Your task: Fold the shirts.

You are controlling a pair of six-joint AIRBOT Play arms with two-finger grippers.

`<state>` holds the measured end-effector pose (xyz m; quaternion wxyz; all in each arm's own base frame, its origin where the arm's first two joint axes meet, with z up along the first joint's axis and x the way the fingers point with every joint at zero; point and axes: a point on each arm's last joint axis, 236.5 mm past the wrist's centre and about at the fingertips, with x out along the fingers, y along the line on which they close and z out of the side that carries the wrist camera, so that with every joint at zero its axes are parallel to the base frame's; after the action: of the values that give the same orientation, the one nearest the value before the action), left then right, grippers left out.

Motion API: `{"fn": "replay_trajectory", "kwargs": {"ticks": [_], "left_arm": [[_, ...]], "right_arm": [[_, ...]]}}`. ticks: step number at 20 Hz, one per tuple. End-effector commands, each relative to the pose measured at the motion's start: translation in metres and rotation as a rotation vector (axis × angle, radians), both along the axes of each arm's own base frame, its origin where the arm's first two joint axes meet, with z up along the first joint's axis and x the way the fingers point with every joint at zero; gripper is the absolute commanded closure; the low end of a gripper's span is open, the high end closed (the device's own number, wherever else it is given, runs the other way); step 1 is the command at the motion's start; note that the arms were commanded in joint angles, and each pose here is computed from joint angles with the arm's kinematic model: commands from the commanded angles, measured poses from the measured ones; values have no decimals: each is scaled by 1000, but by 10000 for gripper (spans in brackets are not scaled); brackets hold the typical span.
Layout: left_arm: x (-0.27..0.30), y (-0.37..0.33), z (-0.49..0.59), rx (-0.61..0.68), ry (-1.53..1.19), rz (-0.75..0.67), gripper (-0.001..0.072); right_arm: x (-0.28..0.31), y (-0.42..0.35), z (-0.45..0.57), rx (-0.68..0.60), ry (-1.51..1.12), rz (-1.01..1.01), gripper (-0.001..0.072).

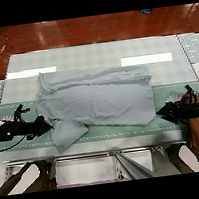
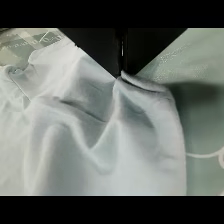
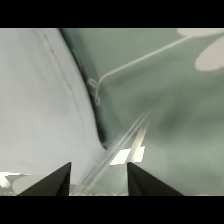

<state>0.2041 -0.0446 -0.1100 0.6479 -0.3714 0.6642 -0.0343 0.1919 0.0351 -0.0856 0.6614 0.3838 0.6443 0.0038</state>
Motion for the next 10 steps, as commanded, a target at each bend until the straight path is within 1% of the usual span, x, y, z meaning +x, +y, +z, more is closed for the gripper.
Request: {"fn": "replay_trajectory", "kwargs": {"ticks": [1,4,7,8,10], "left_arm": [[0,-1,1,-5,0,-3,692],[0,-2,1,-6,0,-2,691],[-2,-4,5,-20,0,-27,692],[1,-3,7,-18,-7,-29,692],[15,3,17,-4,-42,-27,691]], "right_arm": [[-6,11,-8,-2,43,33,302],[-2,32,-22,50,76,69,302],[31,50,-27,108,13,24,310],[41,56,-25,127,-8,22,355],[59,66,-10,157,-89,102,691]]}}
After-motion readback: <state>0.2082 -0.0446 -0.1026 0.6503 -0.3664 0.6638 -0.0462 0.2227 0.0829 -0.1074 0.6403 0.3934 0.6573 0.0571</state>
